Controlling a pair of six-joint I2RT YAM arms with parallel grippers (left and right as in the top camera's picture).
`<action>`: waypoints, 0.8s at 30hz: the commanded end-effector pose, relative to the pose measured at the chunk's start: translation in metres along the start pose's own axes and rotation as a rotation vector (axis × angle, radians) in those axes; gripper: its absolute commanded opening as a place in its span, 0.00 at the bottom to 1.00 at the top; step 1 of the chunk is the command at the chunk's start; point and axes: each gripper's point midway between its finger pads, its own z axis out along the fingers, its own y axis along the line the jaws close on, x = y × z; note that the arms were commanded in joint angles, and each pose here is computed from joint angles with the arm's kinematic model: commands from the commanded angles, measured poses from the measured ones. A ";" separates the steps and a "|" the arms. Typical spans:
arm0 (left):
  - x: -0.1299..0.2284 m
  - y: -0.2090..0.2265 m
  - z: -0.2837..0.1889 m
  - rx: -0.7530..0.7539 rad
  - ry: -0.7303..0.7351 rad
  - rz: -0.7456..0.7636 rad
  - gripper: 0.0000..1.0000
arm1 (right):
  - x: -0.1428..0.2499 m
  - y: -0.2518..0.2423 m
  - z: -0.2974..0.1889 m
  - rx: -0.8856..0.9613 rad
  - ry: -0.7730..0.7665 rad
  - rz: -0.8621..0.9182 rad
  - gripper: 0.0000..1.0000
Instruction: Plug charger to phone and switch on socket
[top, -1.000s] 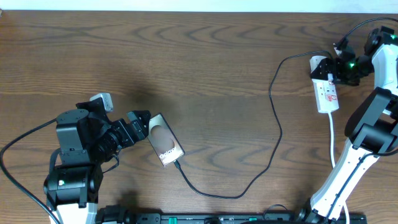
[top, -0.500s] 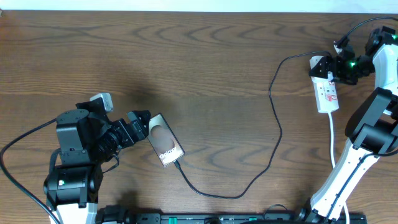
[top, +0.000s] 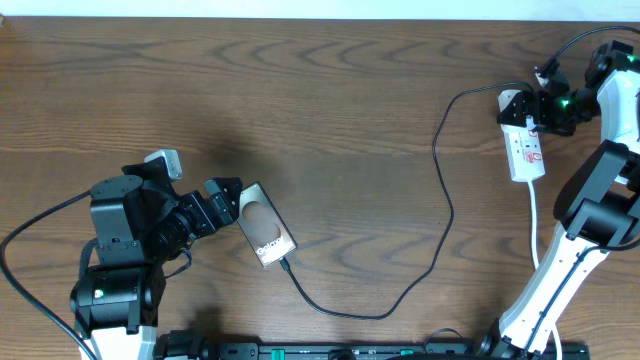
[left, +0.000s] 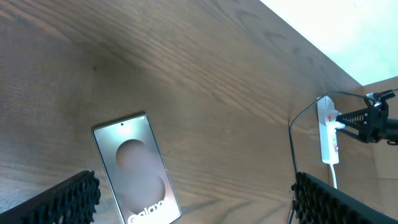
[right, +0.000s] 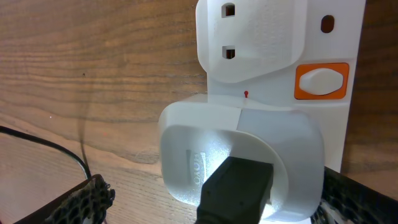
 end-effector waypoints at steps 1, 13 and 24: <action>0.000 -0.002 -0.001 0.006 0.000 0.022 0.98 | 0.003 -0.002 0.006 0.031 0.025 0.025 0.95; 0.000 -0.002 -0.001 0.006 0.000 0.022 0.98 | 0.002 -0.004 0.005 0.044 0.021 0.029 0.96; 0.000 -0.002 -0.001 0.006 0.000 0.022 0.98 | 0.009 0.005 0.005 -0.004 0.046 0.049 0.96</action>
